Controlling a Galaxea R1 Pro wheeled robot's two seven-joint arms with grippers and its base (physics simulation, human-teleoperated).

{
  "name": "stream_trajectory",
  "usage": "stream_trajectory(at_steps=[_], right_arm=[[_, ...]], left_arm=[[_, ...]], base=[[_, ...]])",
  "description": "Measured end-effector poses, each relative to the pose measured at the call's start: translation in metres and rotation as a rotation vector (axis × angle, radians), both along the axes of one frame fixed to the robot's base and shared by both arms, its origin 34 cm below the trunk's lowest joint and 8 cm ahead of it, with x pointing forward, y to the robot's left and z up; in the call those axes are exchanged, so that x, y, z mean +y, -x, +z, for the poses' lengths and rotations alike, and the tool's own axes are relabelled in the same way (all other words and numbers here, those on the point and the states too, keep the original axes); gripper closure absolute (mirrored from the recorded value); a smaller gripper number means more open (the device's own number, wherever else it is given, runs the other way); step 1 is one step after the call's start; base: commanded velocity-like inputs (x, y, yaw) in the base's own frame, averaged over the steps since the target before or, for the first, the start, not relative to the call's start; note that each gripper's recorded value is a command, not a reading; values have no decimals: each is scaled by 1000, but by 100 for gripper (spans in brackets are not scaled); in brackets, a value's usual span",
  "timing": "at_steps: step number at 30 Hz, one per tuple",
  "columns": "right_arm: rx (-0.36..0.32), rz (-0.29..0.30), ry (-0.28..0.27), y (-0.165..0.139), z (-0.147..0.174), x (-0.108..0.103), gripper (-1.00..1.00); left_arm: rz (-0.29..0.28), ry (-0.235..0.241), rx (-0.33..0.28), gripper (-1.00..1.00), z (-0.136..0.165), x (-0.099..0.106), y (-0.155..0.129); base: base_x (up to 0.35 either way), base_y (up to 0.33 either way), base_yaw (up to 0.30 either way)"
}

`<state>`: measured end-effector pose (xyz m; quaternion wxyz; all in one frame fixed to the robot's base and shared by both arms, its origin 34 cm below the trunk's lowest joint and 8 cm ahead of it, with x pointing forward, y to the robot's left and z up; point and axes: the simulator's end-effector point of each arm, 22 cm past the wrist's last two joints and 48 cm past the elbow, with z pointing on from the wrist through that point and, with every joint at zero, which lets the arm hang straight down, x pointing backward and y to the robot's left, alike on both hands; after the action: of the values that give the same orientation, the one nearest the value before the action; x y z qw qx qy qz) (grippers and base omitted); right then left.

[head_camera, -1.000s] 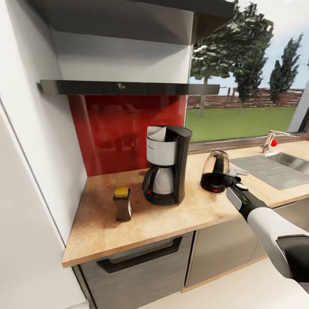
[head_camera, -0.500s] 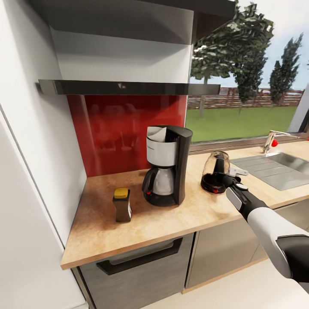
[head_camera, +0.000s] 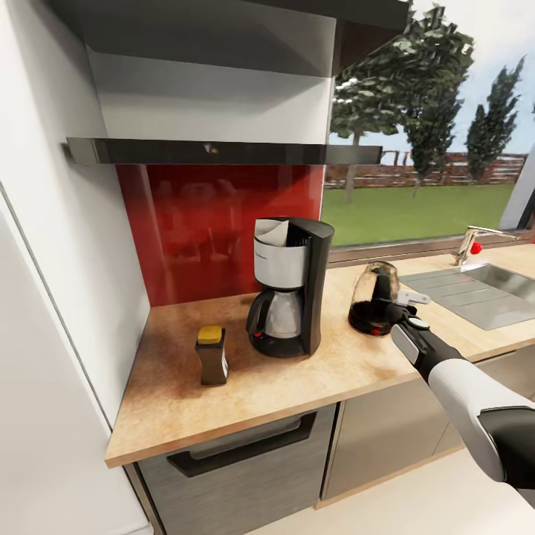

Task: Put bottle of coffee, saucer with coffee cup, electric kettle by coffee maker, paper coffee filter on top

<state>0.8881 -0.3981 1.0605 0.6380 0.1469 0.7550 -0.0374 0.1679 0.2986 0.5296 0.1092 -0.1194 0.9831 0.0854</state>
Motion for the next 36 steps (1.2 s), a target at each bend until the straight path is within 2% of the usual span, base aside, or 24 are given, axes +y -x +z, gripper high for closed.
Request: stream_trajectory(at_steps=[23,36], right_arm=[[-3,2,1,0,2,1,100],[-20,3,1,3,15,2,100]], left_arm=[[1,0,-3,-100,0,-1,-1],[1,2,-20,-100,1,-3,-8]], base=[[0,0,0],[4,-2,0]])
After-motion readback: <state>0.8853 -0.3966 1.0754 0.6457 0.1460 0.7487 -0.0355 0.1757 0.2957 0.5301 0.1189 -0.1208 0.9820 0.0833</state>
